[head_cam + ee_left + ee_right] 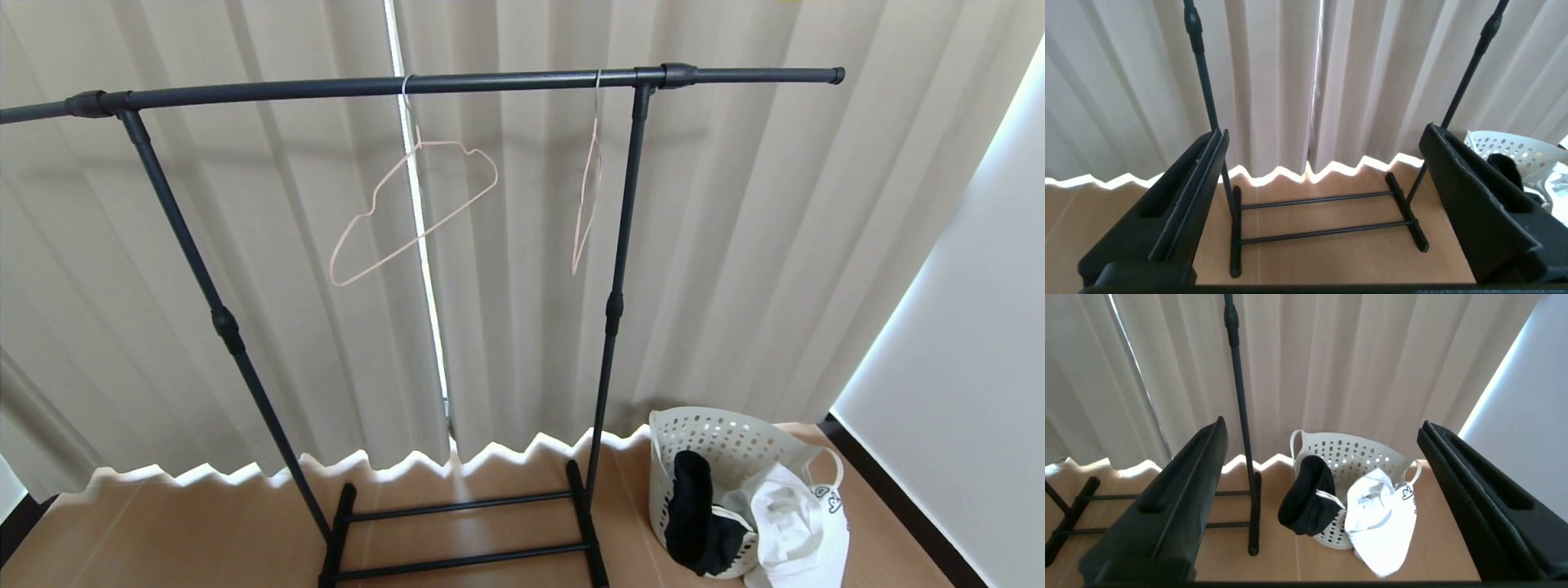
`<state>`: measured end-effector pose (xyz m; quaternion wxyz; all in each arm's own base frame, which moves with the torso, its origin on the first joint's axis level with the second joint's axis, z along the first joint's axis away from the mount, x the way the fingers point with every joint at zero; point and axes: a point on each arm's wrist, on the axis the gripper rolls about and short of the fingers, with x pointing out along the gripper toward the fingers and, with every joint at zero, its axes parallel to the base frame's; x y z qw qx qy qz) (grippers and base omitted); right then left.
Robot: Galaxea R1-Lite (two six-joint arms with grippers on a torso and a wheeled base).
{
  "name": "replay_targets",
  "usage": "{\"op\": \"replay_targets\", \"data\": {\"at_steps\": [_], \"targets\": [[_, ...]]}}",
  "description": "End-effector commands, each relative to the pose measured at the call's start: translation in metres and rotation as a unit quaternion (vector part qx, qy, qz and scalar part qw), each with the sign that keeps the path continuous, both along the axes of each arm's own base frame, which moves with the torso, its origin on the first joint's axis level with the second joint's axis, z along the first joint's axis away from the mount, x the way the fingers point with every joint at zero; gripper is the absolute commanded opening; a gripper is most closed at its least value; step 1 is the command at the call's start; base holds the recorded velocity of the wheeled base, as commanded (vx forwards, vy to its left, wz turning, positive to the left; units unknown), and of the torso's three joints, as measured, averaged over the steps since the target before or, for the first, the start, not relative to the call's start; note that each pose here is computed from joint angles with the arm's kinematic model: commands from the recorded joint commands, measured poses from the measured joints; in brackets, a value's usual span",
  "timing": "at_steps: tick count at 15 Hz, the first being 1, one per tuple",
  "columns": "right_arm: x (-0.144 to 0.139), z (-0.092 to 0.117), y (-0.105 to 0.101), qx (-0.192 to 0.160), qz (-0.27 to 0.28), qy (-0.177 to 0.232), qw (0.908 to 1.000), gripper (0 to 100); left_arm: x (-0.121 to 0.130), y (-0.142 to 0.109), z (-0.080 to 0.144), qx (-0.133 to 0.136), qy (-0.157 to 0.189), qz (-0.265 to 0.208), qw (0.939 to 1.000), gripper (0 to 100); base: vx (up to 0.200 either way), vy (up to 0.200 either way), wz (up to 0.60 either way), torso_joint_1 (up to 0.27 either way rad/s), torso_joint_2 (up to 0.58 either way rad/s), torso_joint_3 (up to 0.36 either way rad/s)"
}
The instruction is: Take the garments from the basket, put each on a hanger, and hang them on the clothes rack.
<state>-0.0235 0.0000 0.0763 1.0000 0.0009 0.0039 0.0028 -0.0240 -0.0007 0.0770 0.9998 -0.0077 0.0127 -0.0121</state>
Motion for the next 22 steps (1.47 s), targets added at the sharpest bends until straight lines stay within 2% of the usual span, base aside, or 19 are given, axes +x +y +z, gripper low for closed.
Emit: {"op": "replay_targets", "data": {"at_steps": [1,13,22], "targets": [[0.0,0.0,0.0,0.0,0.0,0.0,1.0,100,0.0001,0.0,0.0,0.0,0.0,0.0,1.0,100,0.0,0.0,0.0,-0.203,0.51,0.325],[0.0,0.0,0.0,0.0,0.0,0.0,1.0,100,0.0001,0.0,0.0,-0.001,0.0,0.0,1.0,100,0.0,0.0,0.0,-0.161,0.49,0.332],[0.0,0.0,0.0,0.001,0.0,0.0,1.0,100,0.0001,-0.0001,0.0,-0.002,0.0,0.001,1.0,100,0.0,0.0,0.0,-0.054,0.41,0.352]]}}
